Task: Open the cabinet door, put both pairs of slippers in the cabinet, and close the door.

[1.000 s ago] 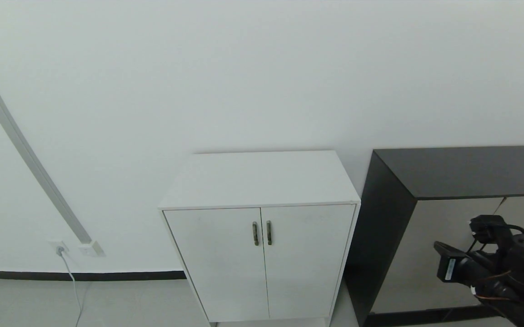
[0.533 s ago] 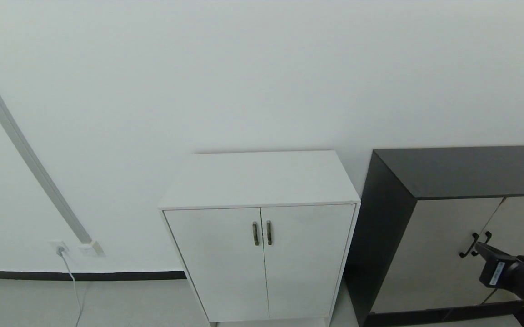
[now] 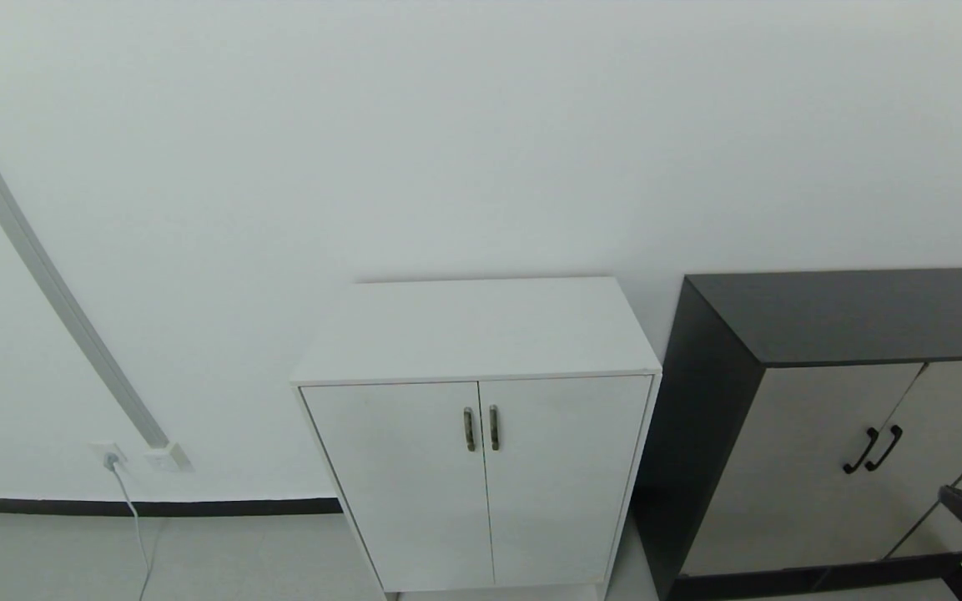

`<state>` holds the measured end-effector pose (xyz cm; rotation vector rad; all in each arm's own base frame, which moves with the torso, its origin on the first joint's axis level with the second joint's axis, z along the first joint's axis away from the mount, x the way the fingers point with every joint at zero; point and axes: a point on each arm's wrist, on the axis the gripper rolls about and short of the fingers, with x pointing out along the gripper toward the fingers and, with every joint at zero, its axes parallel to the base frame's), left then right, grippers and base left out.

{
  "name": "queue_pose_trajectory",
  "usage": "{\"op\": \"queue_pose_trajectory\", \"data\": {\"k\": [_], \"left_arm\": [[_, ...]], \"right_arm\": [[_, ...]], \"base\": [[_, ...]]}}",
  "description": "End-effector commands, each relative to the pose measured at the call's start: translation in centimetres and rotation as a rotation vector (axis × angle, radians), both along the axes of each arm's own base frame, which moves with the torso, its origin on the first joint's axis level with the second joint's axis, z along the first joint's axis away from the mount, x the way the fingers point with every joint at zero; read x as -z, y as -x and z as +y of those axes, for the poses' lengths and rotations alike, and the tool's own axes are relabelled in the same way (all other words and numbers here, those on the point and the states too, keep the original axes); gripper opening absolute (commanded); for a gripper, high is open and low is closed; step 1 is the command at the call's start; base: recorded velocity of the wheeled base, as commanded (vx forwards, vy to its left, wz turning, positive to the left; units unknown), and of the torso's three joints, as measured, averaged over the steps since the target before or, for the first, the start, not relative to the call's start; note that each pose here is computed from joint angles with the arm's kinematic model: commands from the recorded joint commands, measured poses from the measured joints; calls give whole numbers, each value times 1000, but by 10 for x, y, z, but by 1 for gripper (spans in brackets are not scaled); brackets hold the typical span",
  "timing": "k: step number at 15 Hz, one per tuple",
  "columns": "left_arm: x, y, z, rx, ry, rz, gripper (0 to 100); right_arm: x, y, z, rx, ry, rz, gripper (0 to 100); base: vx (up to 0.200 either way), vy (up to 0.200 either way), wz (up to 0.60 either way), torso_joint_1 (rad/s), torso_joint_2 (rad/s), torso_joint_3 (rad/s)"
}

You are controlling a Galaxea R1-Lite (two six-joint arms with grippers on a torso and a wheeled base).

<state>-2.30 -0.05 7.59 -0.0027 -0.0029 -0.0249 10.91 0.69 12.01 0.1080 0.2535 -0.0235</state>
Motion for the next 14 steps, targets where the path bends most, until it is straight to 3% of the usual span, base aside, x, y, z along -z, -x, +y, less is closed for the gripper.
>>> {"op": "queue_pose_trajectory", "data": {"k": [1, 9, 14], "left_arm": [[0, 0, 0, 0, 0, 1, 0], [0, 0, 0, 0, 0, 1, 0], [0, 0, 0, 0, 0, 1, 0]], "right_arm": [[-6, 40, -3, -30, -2, -94, 0], [30, 100, -5, -163, 15, -16, 0], [37, 111, -6, -258, 25, -9, 0]], "base": [[0, 0, 0, 0, 0, 0], [0, 0, 0, 0, 0, 0], [0, 0, 0, 0, 0, 0]]}}
